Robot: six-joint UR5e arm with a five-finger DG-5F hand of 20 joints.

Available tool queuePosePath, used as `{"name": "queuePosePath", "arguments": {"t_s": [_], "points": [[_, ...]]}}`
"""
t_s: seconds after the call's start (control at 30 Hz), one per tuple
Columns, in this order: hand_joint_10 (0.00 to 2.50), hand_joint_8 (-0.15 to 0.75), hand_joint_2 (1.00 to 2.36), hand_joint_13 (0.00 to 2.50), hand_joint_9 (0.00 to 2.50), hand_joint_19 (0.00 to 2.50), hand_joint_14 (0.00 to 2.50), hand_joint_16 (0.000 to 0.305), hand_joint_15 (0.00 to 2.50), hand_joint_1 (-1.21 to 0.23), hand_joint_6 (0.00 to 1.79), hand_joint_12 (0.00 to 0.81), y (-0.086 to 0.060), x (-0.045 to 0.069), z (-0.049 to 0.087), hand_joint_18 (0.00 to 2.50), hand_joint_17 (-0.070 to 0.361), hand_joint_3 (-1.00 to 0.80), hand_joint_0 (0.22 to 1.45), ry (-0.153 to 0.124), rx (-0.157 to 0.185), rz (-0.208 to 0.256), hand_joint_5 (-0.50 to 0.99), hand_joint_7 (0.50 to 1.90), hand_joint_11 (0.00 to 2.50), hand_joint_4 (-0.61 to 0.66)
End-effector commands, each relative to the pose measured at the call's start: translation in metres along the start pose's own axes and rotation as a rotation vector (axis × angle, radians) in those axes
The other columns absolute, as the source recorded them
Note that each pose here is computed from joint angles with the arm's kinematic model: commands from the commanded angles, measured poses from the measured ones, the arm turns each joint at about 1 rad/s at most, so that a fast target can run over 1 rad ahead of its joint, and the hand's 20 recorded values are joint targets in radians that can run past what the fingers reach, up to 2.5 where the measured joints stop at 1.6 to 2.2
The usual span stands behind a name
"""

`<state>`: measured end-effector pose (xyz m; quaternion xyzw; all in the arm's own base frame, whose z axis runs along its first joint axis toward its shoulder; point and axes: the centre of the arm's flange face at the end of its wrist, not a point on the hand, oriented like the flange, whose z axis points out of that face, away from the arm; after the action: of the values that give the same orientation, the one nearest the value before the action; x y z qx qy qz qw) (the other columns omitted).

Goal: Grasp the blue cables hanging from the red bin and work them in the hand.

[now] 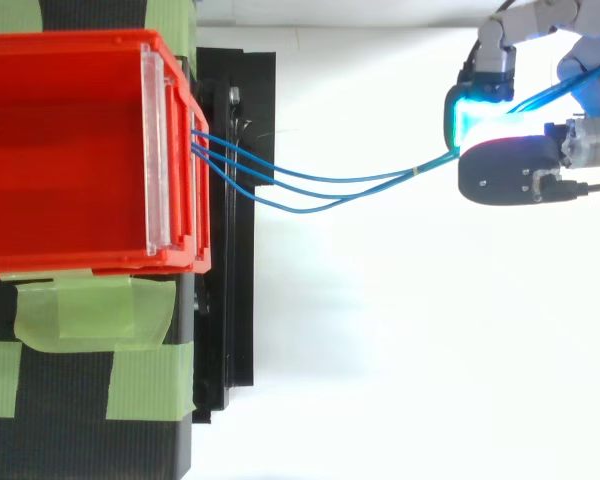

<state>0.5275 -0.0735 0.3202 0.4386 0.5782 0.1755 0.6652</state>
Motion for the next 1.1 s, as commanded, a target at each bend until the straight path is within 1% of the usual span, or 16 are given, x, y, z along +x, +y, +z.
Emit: {"name": "queuePosePath", "arguments": {"t_s": [0.0, 1.07], "points": [[2.5, 0.35, 1.01, 1.75, 1.6, 0.56, 2.5, 0.186, 1.46, -0.56, 0.65, 0.47, 0.0006, -0.0001, 0.0002, 2.48, 0.139, 0.3, 0.98, 0.0, -0.001, 0.001, 0.25, 1.25, 2.5, 0.16], [2.5, 0.35, 1.02, 1.75, 1.6, 0.56, 2.5, 0.186, 1.46, -0.55, 0.66, 0.47, -0.0004, -0.0001, -0.0002, 2.48, 0.139, 0.22, 0.97, -0.001, 0.003, 0.002, 0.21, 1.24, 2.5, 0.17]]}}
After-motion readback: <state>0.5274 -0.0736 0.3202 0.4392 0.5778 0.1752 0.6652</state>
